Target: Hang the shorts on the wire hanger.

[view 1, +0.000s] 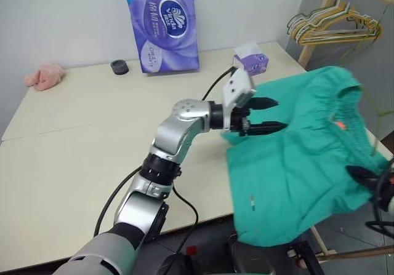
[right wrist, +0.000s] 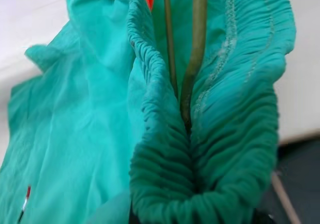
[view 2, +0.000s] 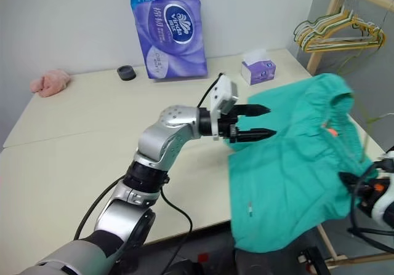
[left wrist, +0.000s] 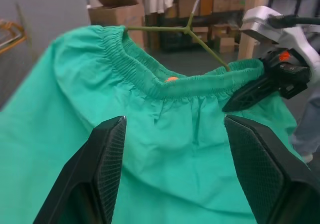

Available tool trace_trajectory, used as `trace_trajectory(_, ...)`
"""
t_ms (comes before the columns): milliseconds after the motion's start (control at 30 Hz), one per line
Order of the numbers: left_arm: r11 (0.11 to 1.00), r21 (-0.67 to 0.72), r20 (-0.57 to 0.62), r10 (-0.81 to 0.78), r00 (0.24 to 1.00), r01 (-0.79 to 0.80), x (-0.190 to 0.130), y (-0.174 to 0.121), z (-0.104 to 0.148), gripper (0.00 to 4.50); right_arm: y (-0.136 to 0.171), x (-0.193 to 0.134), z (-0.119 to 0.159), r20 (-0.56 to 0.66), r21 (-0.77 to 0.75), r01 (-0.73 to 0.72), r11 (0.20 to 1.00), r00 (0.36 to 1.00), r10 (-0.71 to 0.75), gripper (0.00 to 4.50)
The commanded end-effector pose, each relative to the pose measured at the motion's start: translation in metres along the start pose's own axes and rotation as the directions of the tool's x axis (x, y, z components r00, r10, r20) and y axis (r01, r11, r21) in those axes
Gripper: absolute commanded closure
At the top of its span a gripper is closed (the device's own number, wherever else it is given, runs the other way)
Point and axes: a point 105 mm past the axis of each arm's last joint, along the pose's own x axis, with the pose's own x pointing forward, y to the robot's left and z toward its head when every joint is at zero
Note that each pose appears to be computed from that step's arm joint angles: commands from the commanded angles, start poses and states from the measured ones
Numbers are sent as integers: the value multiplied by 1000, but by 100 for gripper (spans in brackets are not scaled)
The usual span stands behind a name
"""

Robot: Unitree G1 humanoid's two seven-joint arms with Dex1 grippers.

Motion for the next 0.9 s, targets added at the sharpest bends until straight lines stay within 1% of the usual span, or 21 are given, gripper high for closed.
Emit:
trace_trajectory(33, 998, 64, 45, -4, 999, 1, 11, -1, 16, 120, -13, -14, 24, 67, 11, 76, 997, 995, -77, 450)
trace_trajectory(167, 997, 80, 66, -1, 998, -5, 20, -1, 21, 120, -25, -23, 46, 79, 76, 154, 985, 984, -160, 450)
trace_trajectory(300, 993, 102, 108, -76, 991, 65, 31, -13, 32, 120, -51, -24, 80, 90, 170, 269, 948, 954, -286, 450)
trace_trajectory(367, 990, 115, 117, -96, 989, 83, 35, -15, 36, 120, -59, -23, 89, 82, 204, 294, 934, 945, -316, 450)
trace_trajectory(533, 987, 131, 140, -113, 984, 95, 41, -18, 46, 120, -68, -19, 101, 63, 235, 313, 920, 940, -336, 450)
trace_trajectory(667, 980, 157, 151, -149, 977, 125, 49, -26, 51, 120, -90, -12, 108, 26, 306, 350, 886, 927, -375, 450)
trace_trajectory(800, 976, 168, 159, -162, 974, 135, 55, -29, 54, 120, -112, -8, 114, -13, 313, 408, 858, 905, -425, 450)
trace_trajectory(900, 974, 178, 163, -167, 972, 137, 58, -30, 55, 120, -119, -5, 116, -34, 307, 416, 856, 904, -427, 450)
